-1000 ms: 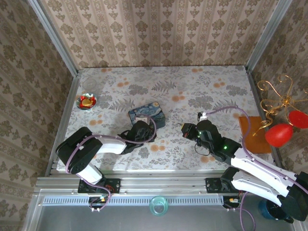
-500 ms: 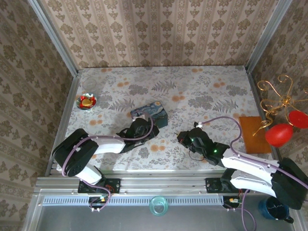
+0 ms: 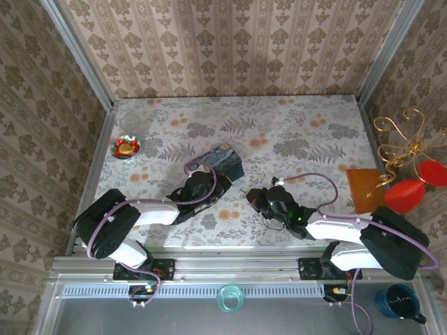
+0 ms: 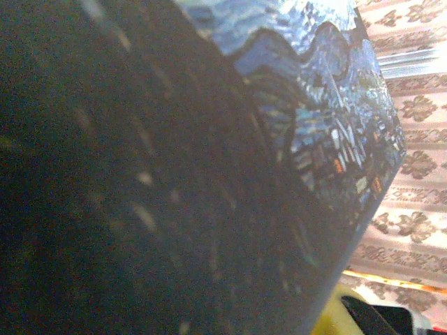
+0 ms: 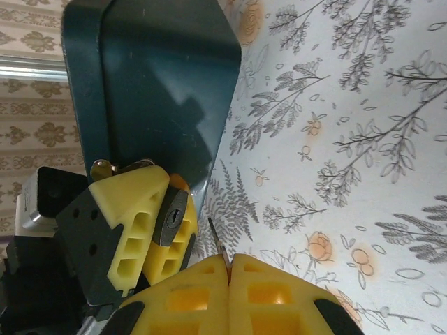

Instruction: Unlock a padlock with a key

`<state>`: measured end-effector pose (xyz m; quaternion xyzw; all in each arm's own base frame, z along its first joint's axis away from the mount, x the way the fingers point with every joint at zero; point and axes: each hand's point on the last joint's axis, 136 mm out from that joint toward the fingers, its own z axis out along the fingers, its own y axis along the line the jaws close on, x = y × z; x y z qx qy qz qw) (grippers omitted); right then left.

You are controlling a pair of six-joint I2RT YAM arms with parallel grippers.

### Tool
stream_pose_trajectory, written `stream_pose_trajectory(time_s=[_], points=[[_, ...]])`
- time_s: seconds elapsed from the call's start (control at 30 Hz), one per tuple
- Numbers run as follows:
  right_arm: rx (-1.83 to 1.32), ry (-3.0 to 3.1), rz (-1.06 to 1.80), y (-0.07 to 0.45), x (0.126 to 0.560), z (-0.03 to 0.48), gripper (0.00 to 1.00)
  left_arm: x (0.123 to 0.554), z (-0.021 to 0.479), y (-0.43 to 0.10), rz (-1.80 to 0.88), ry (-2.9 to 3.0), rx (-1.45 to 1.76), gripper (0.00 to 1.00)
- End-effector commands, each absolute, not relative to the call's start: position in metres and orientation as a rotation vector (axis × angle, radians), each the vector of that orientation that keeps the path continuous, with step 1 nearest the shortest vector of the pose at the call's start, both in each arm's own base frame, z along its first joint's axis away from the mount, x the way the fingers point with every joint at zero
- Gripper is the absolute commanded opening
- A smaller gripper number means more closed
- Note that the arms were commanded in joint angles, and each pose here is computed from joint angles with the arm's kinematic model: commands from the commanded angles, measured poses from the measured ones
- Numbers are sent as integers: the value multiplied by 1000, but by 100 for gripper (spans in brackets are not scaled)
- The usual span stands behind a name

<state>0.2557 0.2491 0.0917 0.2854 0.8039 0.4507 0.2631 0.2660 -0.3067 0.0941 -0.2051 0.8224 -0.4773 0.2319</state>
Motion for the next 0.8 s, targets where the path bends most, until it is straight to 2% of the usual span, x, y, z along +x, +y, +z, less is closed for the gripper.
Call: stream_pose_trajectory(time_s=[0.0,0.17,0.37,0.77], points=[[781,2121,1352,266,265,107,0,271,133,-312,-1463,2123,-628,4],[827,2075,1440,266,275,110,0,271,146,-310,-1500,2087,-655,4],[791,2058,1450,268,280,130,0,271,147,-307,-1522,2066,-685,4],[793,2032,1524,271,278,134,0,272,149,-308,-1545,2046,-696,3]])
